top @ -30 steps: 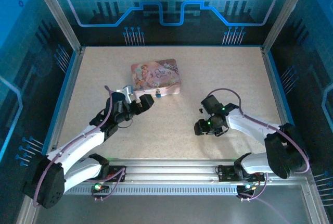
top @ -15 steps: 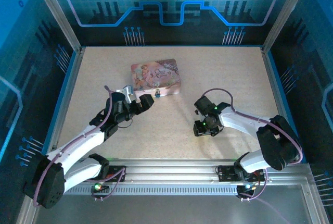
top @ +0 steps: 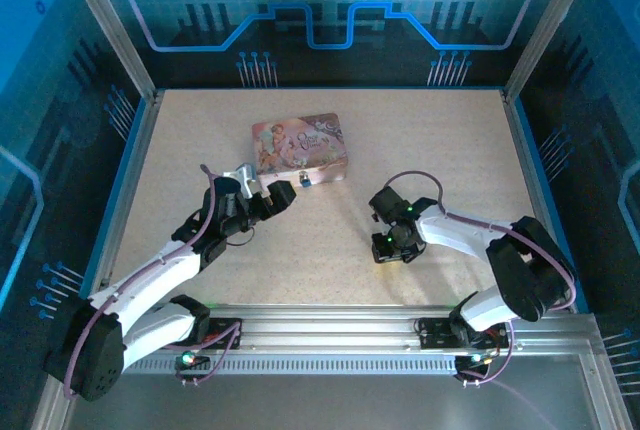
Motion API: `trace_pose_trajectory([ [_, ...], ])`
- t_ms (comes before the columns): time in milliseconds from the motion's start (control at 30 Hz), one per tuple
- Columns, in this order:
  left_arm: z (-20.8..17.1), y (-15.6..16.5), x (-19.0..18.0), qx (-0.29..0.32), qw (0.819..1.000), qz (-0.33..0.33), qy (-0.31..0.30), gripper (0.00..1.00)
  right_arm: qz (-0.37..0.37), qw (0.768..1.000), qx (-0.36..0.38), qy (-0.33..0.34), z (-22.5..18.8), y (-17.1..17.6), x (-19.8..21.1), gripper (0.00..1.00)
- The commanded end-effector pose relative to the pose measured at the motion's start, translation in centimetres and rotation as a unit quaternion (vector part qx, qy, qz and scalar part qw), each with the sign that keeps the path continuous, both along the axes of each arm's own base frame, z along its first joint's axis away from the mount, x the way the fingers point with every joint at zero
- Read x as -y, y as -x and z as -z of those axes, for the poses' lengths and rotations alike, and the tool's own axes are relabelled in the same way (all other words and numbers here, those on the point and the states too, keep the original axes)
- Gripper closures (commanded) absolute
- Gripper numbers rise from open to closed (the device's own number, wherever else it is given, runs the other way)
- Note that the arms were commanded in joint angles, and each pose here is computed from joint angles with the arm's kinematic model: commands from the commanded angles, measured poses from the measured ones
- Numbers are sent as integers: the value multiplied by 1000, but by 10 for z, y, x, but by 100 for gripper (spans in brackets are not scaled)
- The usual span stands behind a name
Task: Unlock the padlock with the key
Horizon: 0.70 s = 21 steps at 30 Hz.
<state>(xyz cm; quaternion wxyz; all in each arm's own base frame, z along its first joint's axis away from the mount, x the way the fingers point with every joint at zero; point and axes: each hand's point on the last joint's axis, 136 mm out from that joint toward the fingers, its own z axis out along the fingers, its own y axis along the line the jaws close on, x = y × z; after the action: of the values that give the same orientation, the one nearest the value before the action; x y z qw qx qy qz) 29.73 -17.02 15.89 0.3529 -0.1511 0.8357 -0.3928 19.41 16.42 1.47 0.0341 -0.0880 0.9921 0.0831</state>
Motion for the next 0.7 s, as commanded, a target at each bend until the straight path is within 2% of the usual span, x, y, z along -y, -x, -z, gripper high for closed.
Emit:
trace_pose_trajectory([
  [0, -13, -2, 0, 15, 1000, -4, 2, 1, -2, 1000, 2, 1, 0, -2, -7, 75],
  [400, -17, -1, 1, 17, 1000, -2, 4, 1, -10, 999, 29, 10, -11, -4, 0, 99],
  [667, -29, 1, 5, 11, 999, 2, 30, 1, -40, 992, 121, -24, -47, -24, -8, 100],
])
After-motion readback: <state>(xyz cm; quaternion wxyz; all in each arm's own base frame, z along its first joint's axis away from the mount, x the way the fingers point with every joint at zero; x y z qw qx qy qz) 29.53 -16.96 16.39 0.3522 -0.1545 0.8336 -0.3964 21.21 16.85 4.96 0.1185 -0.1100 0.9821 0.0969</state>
